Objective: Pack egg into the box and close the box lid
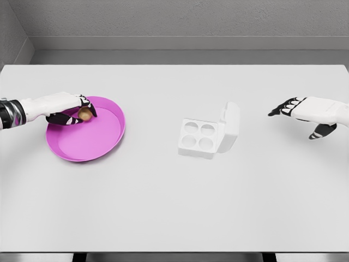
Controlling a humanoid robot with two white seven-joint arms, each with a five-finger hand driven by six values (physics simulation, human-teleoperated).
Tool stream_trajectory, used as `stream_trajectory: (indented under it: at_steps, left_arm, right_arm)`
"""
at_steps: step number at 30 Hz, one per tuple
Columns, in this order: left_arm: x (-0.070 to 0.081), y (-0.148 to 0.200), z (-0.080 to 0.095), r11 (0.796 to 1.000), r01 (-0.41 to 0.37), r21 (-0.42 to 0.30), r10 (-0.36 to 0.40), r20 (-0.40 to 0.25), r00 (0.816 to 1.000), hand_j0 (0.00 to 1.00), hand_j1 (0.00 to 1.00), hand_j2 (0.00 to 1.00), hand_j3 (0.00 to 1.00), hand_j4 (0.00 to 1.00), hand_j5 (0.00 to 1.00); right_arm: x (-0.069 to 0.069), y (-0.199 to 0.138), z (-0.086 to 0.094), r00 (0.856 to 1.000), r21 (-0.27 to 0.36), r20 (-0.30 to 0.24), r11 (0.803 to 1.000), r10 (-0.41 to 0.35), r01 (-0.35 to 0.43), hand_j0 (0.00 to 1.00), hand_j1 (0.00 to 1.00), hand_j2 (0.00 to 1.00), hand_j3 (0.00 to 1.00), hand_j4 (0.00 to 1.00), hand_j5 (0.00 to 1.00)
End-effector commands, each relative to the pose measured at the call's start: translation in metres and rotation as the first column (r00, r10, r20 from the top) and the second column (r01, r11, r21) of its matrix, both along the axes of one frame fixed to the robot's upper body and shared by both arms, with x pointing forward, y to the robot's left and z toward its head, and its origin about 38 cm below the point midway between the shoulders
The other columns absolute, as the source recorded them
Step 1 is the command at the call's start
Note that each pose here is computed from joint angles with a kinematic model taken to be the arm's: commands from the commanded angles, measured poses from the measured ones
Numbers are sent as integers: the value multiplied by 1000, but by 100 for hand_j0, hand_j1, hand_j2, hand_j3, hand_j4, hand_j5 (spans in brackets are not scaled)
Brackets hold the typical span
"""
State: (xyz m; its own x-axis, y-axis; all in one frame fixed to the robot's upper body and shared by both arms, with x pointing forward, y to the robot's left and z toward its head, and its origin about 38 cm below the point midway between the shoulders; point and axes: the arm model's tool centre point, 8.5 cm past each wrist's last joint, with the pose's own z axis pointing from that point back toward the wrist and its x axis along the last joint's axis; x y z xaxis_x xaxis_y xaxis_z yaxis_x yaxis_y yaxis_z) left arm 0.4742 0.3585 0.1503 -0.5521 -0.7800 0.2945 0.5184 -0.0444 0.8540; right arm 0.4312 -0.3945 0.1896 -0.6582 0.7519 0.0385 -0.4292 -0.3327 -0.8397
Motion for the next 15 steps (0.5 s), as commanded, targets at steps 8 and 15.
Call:
stream_trajectory:
  at_steps: [8,15]
  left_arm:
    - [-1,0,-1,1000,3,4,-3,-7,1000,53,53,53,53,53,53]
    - [-1,-1,-1,1000,2,-2,-3,-6,1000,47,47,47,47,47,47]
  right_arm:
    - [0,-1,1,1000,4,0,1000,-5,5,100,100,100,100,100,100]
    - [0,-1,1,1000,4,0,1000,-5,5,100,100,100,100,100,100]
